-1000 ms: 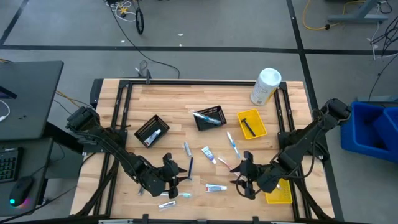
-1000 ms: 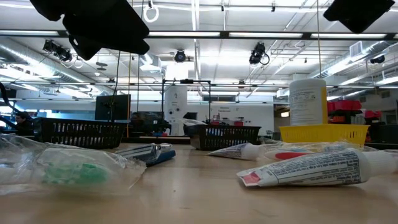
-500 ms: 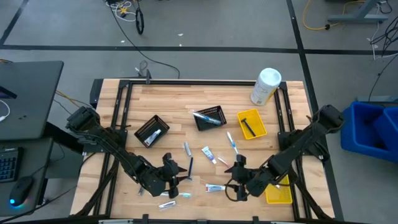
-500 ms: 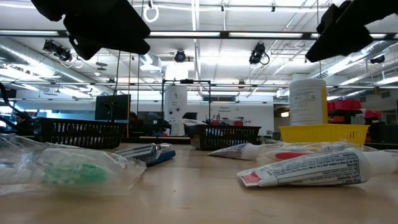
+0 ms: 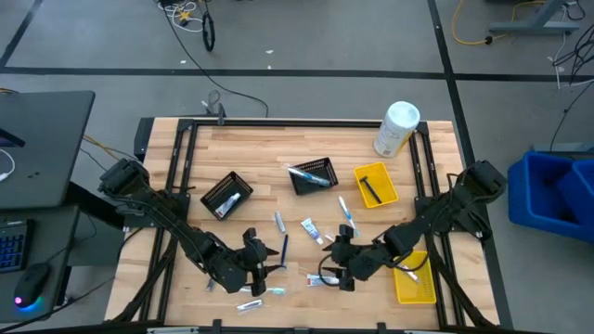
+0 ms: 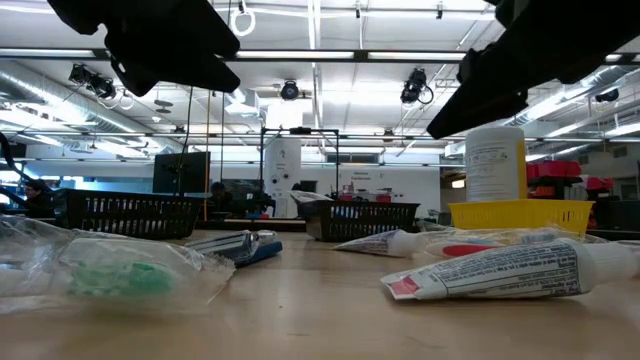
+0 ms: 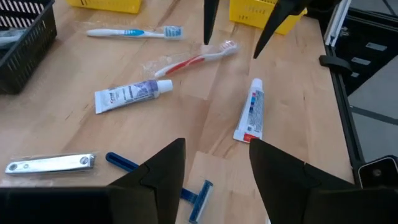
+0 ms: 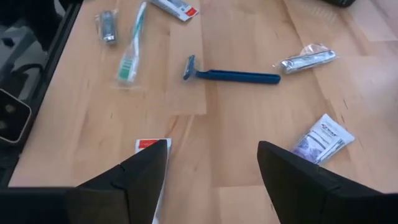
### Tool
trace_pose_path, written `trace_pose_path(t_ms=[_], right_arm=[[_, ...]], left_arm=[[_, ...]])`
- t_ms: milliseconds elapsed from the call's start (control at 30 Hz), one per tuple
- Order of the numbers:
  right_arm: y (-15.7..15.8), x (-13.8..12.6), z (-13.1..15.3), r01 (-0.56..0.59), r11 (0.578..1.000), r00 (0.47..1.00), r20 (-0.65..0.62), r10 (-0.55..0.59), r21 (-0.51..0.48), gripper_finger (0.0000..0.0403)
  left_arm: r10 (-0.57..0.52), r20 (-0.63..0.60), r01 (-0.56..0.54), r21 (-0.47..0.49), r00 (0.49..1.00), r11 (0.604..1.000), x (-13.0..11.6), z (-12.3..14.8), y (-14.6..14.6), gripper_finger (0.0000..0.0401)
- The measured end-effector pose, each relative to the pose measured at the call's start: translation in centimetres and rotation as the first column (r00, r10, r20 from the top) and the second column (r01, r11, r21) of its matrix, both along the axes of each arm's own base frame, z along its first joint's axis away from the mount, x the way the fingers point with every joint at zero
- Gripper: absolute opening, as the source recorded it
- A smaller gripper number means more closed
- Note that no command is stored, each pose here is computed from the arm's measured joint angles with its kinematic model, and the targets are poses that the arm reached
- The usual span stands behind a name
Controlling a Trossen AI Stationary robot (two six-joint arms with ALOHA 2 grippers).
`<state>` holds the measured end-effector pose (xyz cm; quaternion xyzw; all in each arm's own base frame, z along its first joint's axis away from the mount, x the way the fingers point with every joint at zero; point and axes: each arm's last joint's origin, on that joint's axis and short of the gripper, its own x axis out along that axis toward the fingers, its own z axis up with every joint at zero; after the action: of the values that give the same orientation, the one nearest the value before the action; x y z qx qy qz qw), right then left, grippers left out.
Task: Pick & Place Travel size toiletries
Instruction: Put the white toothpaste into the left black basket
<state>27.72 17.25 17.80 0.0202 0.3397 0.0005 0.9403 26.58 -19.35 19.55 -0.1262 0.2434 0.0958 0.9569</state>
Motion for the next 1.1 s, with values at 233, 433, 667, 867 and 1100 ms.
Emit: trace_pose_path(t_ms=[233, 433, 667, 867, 1100], right_arm=[[-1.3, 0.8, 0.0, -0.026, 0.998, 1.0, -0.008, 0.026, -0.053, 0.0239], [-2.6, 1.5, 0.0, 0.022, 0.998, 1.0, -0.006, -0.023, -0.052, 0.0232], [-3.0, 1.7, 0.0, 0.046, 0.998, 0.999, -0.003, -0.046, -0.039, 0.024], [-3.0, 1.7, 0.0, 0.103, 0.994, 0.995, -0.003, -0.103, 0.029, 0.0241], [-3.0, 1.7, 0.0, 0.113, 0.993, 0.994, -0.004, -0.113, 0.042, 0.022]], left_arm=[[-0.03, -0.012, 0.031, 0.062, 0.999, 0.998, 0.0, 0.0, 0.0, 0.019], [0.015, -0.009, -0.015, 0.018, 1.0, 1.0, 0.6, 0.0, 0.9, 0.019], [-0.021, -0.037, 0.025, 0.121, 0.999, 0.992, 1.6, 0.3, 2.3, 0.0188], [-0.067, -0.067, 0.075, 0.121, 0.995, 0.99, 3.2, 2.0, 3.5, 0.0188], [-0.07, -0.152, 0.096, 0.168, 0.986, 0.981, 3.6, 3.0, 4.1, 0.0176]])
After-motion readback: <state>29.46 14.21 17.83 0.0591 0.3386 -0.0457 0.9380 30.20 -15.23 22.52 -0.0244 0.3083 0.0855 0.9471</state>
